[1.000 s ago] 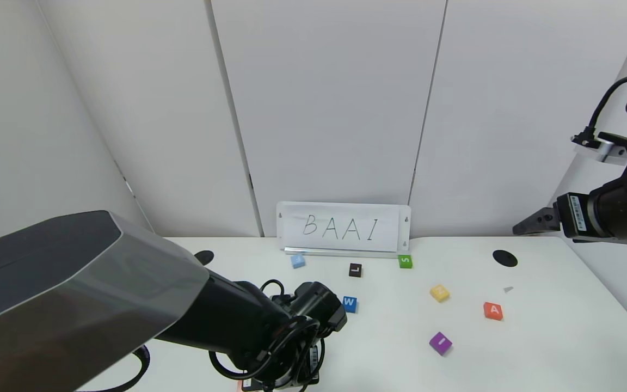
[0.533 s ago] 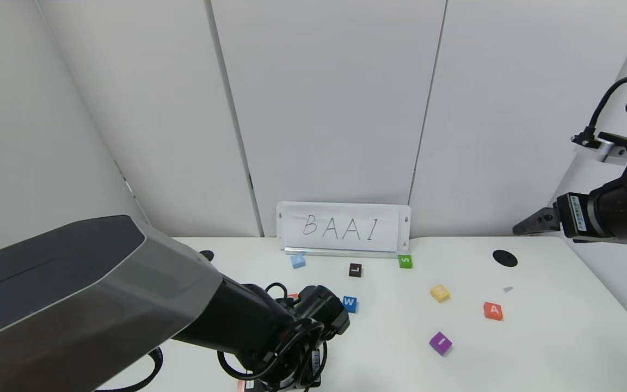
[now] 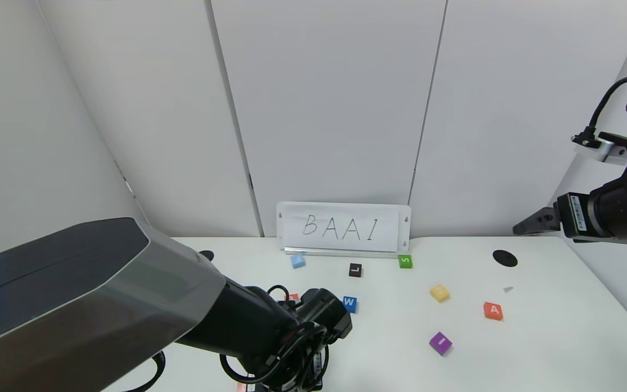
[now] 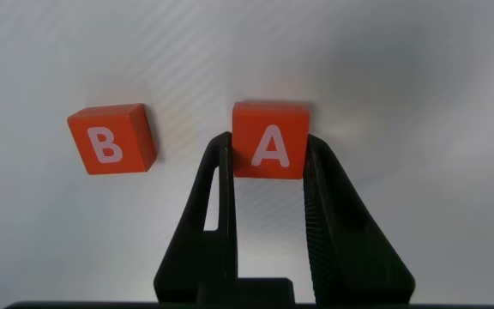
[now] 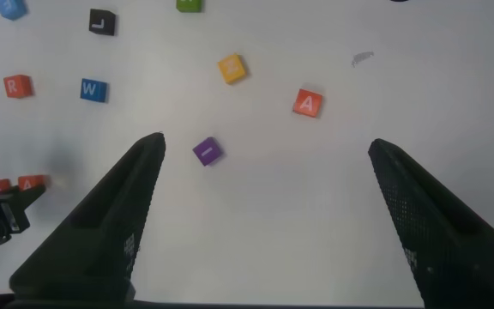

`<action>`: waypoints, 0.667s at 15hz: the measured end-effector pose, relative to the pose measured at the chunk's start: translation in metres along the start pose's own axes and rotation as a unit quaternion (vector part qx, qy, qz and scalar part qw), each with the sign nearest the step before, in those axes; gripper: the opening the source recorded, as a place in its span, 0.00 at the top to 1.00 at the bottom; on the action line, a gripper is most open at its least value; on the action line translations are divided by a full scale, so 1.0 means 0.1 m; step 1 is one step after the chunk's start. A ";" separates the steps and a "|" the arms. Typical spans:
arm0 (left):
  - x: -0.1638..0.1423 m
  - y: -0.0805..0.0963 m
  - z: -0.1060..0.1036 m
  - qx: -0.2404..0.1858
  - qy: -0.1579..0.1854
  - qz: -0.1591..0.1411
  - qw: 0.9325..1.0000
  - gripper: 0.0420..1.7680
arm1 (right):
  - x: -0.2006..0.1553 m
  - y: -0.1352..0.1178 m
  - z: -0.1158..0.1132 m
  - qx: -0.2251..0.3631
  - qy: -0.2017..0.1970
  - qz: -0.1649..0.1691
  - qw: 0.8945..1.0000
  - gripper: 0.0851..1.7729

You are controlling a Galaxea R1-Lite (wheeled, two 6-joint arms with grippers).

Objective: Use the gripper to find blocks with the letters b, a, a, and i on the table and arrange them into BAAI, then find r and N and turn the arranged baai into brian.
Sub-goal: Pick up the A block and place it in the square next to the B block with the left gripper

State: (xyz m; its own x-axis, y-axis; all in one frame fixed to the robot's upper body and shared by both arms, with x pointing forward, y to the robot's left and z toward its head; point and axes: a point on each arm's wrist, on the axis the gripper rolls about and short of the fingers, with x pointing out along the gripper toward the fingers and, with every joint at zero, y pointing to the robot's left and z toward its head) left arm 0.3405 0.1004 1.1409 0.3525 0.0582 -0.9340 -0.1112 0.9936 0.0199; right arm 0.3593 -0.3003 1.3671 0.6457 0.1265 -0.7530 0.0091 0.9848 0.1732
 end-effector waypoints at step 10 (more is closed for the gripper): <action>0.00 0.00 -0.01 0.003 0.003 0.003 1.000 0.73 | 0.00 0.00 0.00 0.000 0.000 0.000 1.000 0.04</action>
State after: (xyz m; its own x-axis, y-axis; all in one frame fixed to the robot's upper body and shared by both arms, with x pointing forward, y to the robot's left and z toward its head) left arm 0.3395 0.1003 1.1401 0.3457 0.0630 -0.9362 -0.1083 0.9938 0.0269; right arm 0.3592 -0.3002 1.3671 0.6453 0.1269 -0.7533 0.0083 0.9849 0.1730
